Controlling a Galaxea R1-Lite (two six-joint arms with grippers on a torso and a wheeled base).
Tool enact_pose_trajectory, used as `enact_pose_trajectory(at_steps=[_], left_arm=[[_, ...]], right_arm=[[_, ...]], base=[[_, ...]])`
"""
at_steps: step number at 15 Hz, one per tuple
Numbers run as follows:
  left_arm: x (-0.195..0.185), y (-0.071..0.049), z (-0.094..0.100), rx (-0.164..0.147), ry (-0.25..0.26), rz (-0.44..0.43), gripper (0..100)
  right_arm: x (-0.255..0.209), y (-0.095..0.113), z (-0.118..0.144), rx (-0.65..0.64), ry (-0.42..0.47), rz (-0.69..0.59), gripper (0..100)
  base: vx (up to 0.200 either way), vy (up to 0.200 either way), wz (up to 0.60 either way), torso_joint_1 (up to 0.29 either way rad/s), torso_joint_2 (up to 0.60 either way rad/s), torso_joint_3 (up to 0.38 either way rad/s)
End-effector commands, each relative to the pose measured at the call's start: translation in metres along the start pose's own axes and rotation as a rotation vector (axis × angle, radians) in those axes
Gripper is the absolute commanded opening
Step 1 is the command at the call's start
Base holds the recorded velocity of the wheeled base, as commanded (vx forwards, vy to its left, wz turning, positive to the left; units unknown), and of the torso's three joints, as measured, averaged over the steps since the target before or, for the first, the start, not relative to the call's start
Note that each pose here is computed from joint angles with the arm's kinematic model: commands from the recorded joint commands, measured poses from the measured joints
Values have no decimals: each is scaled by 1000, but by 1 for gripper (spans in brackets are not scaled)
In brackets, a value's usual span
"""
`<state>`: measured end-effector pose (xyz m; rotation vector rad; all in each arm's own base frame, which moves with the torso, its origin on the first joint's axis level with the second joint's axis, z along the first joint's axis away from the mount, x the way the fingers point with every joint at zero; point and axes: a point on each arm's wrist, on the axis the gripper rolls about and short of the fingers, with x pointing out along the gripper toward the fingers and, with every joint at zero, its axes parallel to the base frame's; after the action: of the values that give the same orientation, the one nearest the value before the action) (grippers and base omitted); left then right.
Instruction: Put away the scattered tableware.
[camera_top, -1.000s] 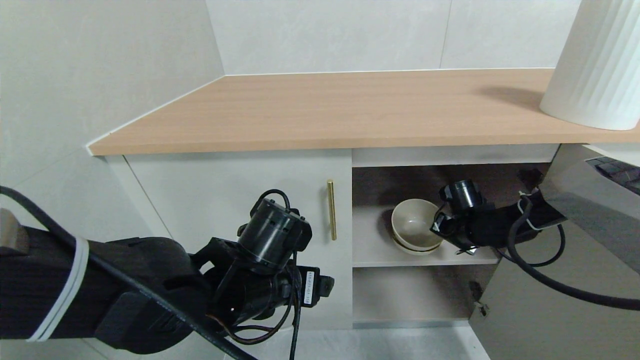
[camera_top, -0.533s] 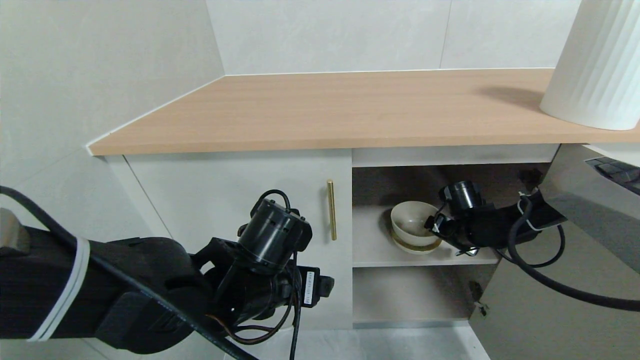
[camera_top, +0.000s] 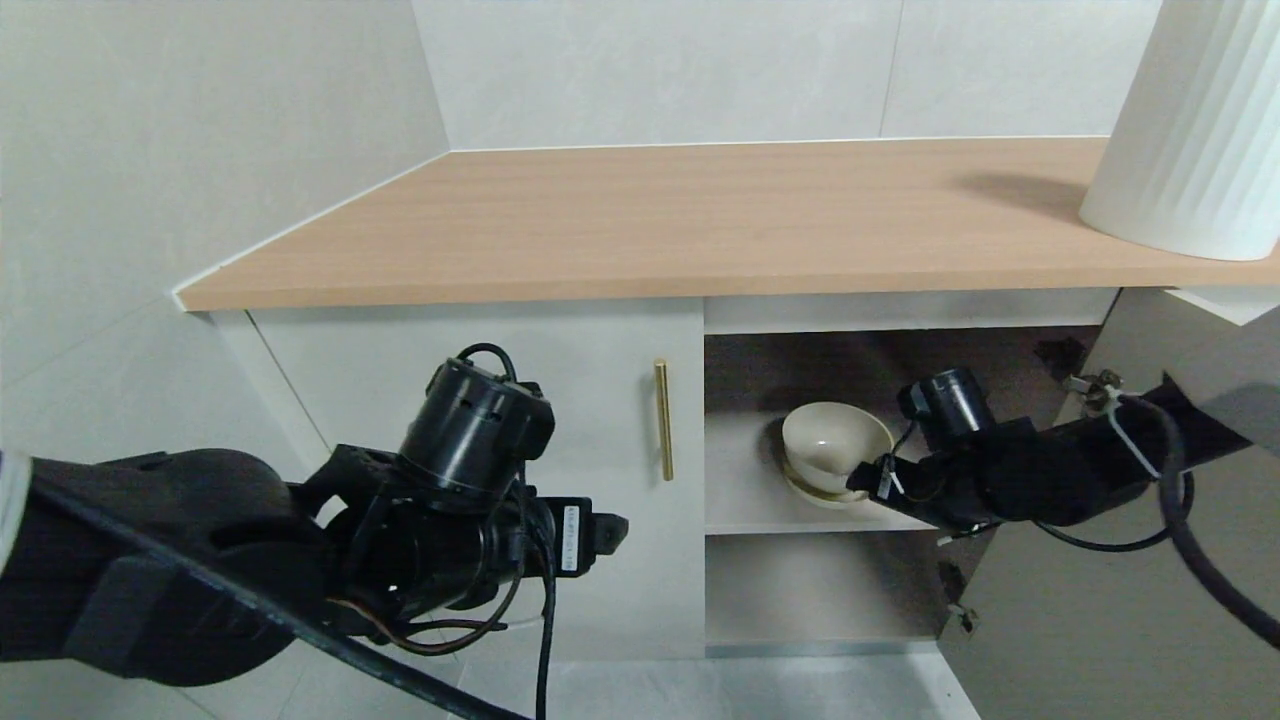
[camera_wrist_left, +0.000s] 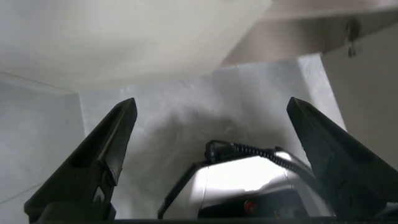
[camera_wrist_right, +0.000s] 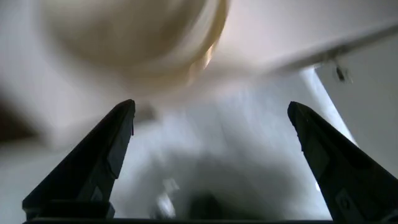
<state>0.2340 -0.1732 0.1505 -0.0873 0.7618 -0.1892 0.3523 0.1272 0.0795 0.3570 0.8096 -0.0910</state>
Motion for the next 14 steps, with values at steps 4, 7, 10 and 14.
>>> enact_pose_trajectory(at_steps=[4, 7, 10, 14], left_arm=[[-70, 28, 3, -39, -83, -21, 100], [-78, 46, -9, -60, -76, 18, 100], [-75, 48, -10, -62, -66, 28, 100], [-64, 45, -10, -50, -36, 38, 100]], right_arm=[[-138, -11, -24, -231, 78, 186, 100], [-171, -21, -39, -279, 63, 235, 100], [-181, -24, -46, -300, 77, 232, 100], [-186, -25, -50, -315, 102, 226, 100]], base=[[0, 0, 0, 0, 0, 0], [0, 0, 0, 0, 0, 0], [0, 0, 0, 0, 0, 0], [0, 0, 0, 0, 0, 0]])
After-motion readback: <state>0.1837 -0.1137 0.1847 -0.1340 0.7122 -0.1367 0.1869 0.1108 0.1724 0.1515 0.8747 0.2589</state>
